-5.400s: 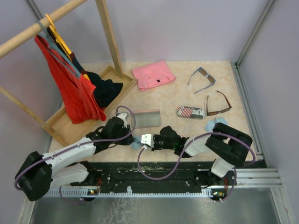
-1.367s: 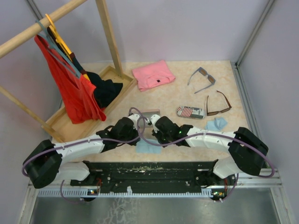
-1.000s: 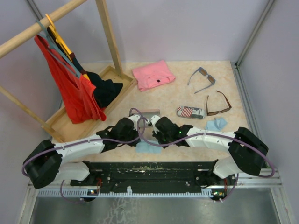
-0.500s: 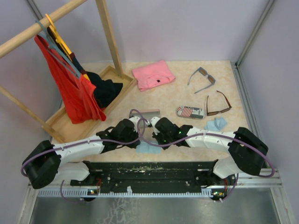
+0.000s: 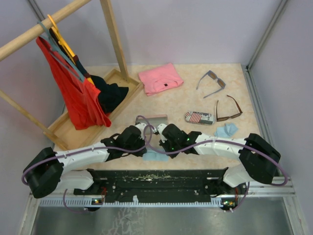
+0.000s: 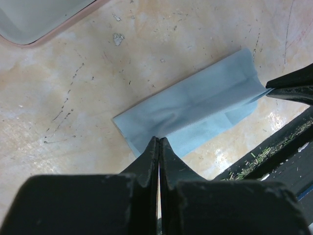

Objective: Organize the sunglasses
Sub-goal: Fold the glasses cleaning cloth at the center of the board.

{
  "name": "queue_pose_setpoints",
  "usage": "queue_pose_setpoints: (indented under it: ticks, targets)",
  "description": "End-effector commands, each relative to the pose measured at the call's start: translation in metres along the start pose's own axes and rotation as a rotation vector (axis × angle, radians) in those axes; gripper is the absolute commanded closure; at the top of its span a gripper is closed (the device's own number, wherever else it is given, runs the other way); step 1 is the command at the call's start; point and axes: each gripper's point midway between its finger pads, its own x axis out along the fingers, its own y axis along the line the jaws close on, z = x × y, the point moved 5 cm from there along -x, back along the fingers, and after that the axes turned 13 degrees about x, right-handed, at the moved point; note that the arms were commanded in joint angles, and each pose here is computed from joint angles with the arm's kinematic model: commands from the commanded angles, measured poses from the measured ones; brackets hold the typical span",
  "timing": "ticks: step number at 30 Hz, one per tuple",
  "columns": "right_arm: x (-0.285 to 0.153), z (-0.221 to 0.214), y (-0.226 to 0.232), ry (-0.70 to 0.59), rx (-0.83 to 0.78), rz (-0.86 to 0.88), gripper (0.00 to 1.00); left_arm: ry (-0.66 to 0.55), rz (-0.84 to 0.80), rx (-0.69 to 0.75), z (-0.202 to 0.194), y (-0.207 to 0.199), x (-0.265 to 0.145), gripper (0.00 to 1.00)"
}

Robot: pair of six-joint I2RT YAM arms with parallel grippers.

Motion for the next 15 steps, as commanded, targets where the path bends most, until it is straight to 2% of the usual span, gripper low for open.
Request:
queue_pose_setpoints:
  ticks: [1,15]
  targets:
    - [-0.0029,-0.0122,-0.0011,0.074,-0.002,-0.025,0.98,0.024,0.020,0.028,-0.0085,0.0036,-0.0050,1.00]
    - [-0.0027,-0.0133,-0.0025,0.075,0.012,-0.042,0.96,0.036,-0.003,0.027,-0.0122,-0.0013,-0.0069,1.00]
